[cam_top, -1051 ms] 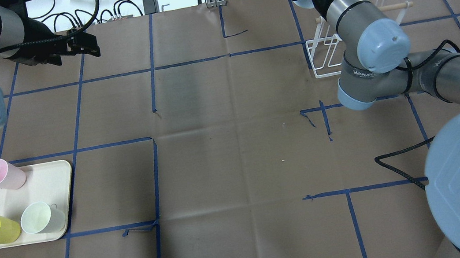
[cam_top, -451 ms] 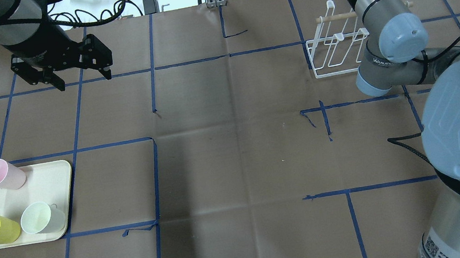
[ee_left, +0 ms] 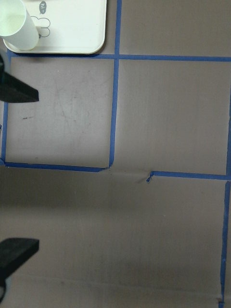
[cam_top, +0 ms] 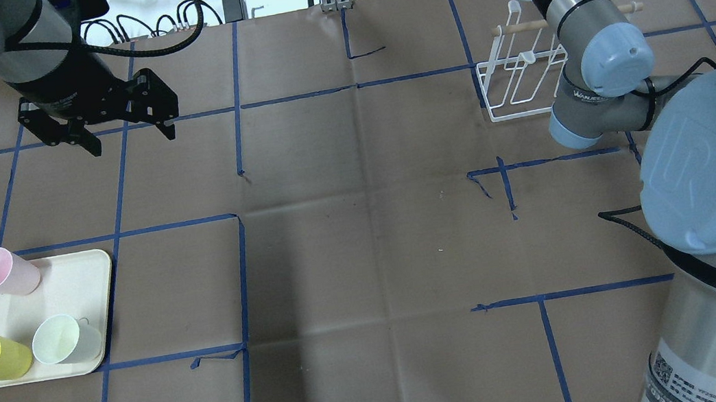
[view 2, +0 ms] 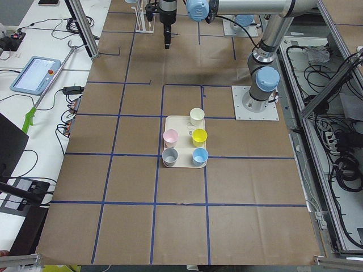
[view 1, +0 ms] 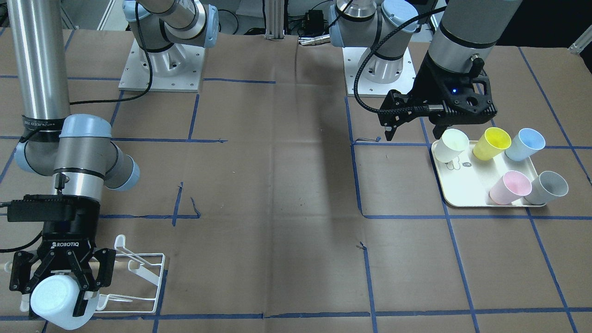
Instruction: Transfer IKEA cup to right arm and place on rack
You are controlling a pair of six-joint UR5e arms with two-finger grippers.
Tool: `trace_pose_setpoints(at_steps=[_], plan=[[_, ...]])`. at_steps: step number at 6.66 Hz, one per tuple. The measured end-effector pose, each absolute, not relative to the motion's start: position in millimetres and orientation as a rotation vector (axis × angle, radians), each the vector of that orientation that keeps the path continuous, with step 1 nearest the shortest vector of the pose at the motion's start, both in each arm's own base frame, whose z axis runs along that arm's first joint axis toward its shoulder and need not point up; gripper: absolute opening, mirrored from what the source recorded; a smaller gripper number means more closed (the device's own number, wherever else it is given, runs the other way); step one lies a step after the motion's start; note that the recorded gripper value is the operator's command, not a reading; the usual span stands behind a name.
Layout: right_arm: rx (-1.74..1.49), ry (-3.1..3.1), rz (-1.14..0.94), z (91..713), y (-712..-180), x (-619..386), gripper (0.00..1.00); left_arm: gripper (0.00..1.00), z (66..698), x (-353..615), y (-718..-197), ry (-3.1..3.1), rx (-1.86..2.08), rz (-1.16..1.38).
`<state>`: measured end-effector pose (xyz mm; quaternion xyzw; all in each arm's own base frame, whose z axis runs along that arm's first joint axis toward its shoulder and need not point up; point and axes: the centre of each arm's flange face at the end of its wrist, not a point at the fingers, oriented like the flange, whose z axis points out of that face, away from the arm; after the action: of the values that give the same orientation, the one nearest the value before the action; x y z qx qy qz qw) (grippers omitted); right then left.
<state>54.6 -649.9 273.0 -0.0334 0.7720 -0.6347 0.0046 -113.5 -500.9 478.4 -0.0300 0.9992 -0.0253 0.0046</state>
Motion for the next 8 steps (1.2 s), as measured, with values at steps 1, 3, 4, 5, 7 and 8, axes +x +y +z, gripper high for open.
trace_pose_setpoints(at_steps=[1, 3, 4, 5, 7, 8], plan=[[-0.114, 2.417, -1.982, 268.2, -652.7, 59.6, 0.17, 0.99, 468.2, -103.9, -491.3, 3.13, -0.106, -0.044], [-0.134, 2.414, -1.963, 258.1, -653.3, 72.7, 0.17, 0.99, 445.8, -55.7, -465.9, 3.133, -0.12, 0.024], [-0.136, 2.42, -1.949, 251.7, -651.9, 75.4, 0.18, 0.99, 431.9, -24.3, -446.3, 3.14, -0.109, 0.058], [-0.134, 2.43, -1.934, 245.1, -651.0, 75.8, 0.19, 0.99, 421.1, 2.4, -427.5, 3.147, -0.087, 0.078], [-0.124, 2.461, -1.889, 230.2, -648.4, 74.3, 0.88, 0.99, 410.2, 58.2, -393.7, 3.156, -0.045, 0.088], [-0.126, 2.462, -1.887, 231.1, -647.2, 73.8, 0.99, 0.99, 405.6, 84.0, -381.3, 3.153, -0.025, 0.103]])
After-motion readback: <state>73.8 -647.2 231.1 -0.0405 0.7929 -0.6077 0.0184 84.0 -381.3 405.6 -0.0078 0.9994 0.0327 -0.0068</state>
